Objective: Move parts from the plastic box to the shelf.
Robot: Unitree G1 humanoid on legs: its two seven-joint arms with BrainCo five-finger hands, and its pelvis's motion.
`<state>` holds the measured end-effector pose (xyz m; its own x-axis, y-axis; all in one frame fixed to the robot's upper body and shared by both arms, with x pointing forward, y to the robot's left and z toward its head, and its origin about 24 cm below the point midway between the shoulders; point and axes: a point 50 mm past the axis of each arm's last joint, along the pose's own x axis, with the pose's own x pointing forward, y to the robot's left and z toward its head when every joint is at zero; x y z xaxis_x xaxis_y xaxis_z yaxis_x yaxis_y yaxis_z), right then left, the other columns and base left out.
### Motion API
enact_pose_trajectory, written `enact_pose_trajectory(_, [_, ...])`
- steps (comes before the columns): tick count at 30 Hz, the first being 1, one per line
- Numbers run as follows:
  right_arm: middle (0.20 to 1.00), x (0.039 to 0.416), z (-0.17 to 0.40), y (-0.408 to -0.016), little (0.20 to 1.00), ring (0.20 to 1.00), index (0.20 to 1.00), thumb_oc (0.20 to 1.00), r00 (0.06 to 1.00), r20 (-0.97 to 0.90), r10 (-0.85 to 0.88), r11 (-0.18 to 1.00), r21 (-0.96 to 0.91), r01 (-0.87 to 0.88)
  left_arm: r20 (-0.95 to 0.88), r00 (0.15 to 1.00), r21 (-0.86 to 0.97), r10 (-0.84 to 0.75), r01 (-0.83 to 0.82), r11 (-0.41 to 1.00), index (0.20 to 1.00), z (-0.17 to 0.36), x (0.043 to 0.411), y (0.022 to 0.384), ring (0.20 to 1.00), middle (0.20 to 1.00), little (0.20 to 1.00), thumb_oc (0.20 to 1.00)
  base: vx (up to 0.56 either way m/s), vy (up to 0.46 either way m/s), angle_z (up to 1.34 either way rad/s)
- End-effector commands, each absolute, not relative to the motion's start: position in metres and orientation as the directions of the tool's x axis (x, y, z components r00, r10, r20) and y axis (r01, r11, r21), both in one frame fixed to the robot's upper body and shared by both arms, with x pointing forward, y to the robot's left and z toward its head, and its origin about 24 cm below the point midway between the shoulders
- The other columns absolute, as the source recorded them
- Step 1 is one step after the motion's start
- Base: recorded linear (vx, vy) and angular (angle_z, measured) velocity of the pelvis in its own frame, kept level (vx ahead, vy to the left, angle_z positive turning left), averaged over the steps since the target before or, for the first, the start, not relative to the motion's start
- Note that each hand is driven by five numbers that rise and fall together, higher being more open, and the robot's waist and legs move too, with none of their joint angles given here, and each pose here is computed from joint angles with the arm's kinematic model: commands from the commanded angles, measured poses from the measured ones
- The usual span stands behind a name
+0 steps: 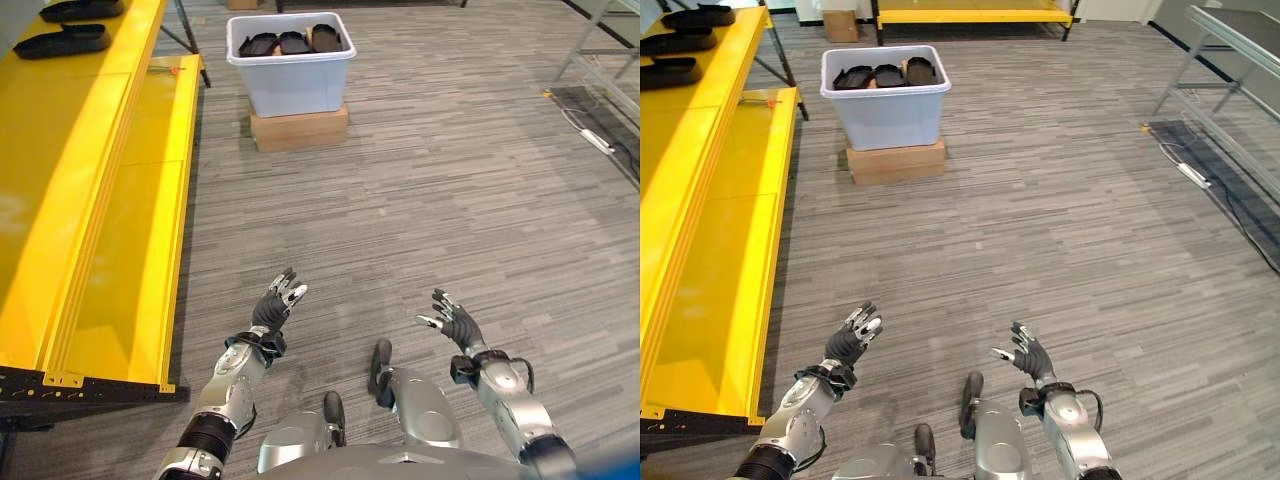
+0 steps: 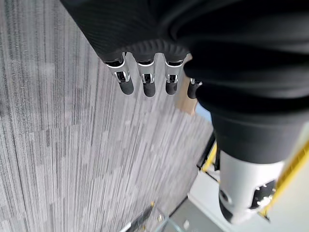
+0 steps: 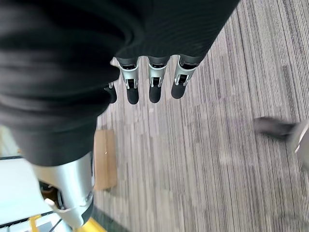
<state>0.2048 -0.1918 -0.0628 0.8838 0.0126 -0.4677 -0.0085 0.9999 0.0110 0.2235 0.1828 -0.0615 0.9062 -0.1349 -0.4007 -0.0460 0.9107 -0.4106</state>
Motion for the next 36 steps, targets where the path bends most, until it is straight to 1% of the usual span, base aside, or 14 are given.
enact_pose_trajectory(1, [1.000,0.222,-0.044,-0.196,1.000,1.000,1.000,1.000,0.941,-0.334,-0.044,0.999,0.011,0.050,-0.290,0.945,-0.416,-0.148,0.015,0.909,1.000,-0.048,0.220,0.176,1.000,1.000,1.000,1.000,0.40,-0.122,0.33])
enact_pose_trajectory(3, [1.000,0.222,-0.048,-0.202,1.000,1.000,1.000,1.000,0.930,-0.359,-0.079,0.997,-0.021,0.076,-0.292,0.947,-0.413,-0.136,0.003,0.911,1.000,-0.049,0.220,0.177,1.000,1.000,1.000,1.000,0.52,-0.183,0.43])
enact_pose_trajectory(9, [1.000,0.221,-0.048,-0.212,1.000,1.000,1.000,1.000,0.925,-0.369,-0.093,0.995,-0.063,0.075,-0.268,0.952,-0.439,-0.147,0.015,0.899,1.000,-0.046,0.218,0.176,1.000,1.000,1.000,1.000,0.35,-0.147,0.07])
enact_pose_trajectory(11, [1.000,0.220,-0.049,-0.215,1.000,1.000,1.000,1.000,0.918,-0.383,-0.101,0.994,-0.079,0.076,-0.277,0.952,-0.463,-0.129,-0.014,0.886,1.000,-0.047,0.218,0.176,1.000,1.000,1.000,1.000,0.34,-0.166,-0.04])
enact_pose_trajectory(14, [1.000,0.217,-0.051,-0.220,1.000,1.000,1.000,1.000,0.917,-0.384,-0.104,0.993,-0.099,0.071,-0.266,0.959,-0.548,-0.098,-0.067,0.834,1.000,-0.049,0.221,0.174,1.000,1.000,1.000,1.000,0.25,-0.185,-0.17])
enact_pose_trajectory(16, [1.000,0.215,-0.051,-0.225,1.000,1.000,1.000,1.000,0.917,-0.386,-0.106,0.991,-0.111,0.068,-0.262,0.964,-0.601,-0.047,-0.125,0.790,1.000,-0.048,0.222,0.176,1.000,1.000,1.000,1.000,0.24,-0.208,-0.08])
enact_pose_trajectory(19, [1.000,0.218,-0.051,-0.227,1.000,1.000,1.000,1.000,0.914,-0.391,-0.104,0.992,-0.102,0.069,-0.254,0.967,-0.591,-0.018,-0.140,0.794,1.000,-0.045,0.226,0.182,1.000,1.000,1.000,1.000,0.21,-0.096,0.03])
enact_pose_trajectory(21, [1.000,0.225,-0.051,-0.217,1.000,1.000,1.000,1.000,0.916,-0.396,-0.067,0.993,-0.116,0.023,-0.255,0.967,-0.586,0.014,-0.166,0.793,1.000,-0.043,0.226,0.187,1.000,1.000,1.000,1.000,0.41,0.231,-0.51])
enact_pose_trajectory(26, [1.000,0.224,-0.051,-0.209,1.000,1.000,1.000,1.000,0.912,-0.409,-0.031,0.987,-0.157,-0.037,-0.271,0.959,-0.585,0.083,-0.233,0.777,1.000,-0.046,0.215,0.199,1.000,1.000,1.000,1.000,0.31,0.222,-0.48])
enact_pose_trajectory(28, [1.000,0.223,-0.051,-0.206,1.000,1.000,1.000,1.000,0.912,-0.409,-0.004,0.983,-0.167,-0.070,-0.280,0.951,-0.568,0.134,-0.277,0.775,1.000,-0.050,0.211,0.204,1.000,1.000,1.000,1.000,0.33,0.203,-0.57])
enact_pose_trajectory(32, [1.000,0.220,-0.052,-0.202,1.000,1.000,1.000,1.000,0.909,-0.415,0.024,0.978,-0.180,-0.107,-0.280,0.940,-0.553,0.194,-0.323,0.768,1.000,-0.050,0.211,0.213,1.000,1.000,1.000,1.000,0.31,0.223,-0.32])
enact_pose_trajectory(36, [1.000,0.216,-0.057,-0.200,1.000,1.000,1.000,1.000,0.906,-0.422,0.010,0.988,-0.138,-0.075,-0.277,0.952,-0.479,0.128,-0.253,0.841,1.000,-0.046,0.215,0.214,1.000,1.000,1.000,1.000,0.47,0.333,0.11])
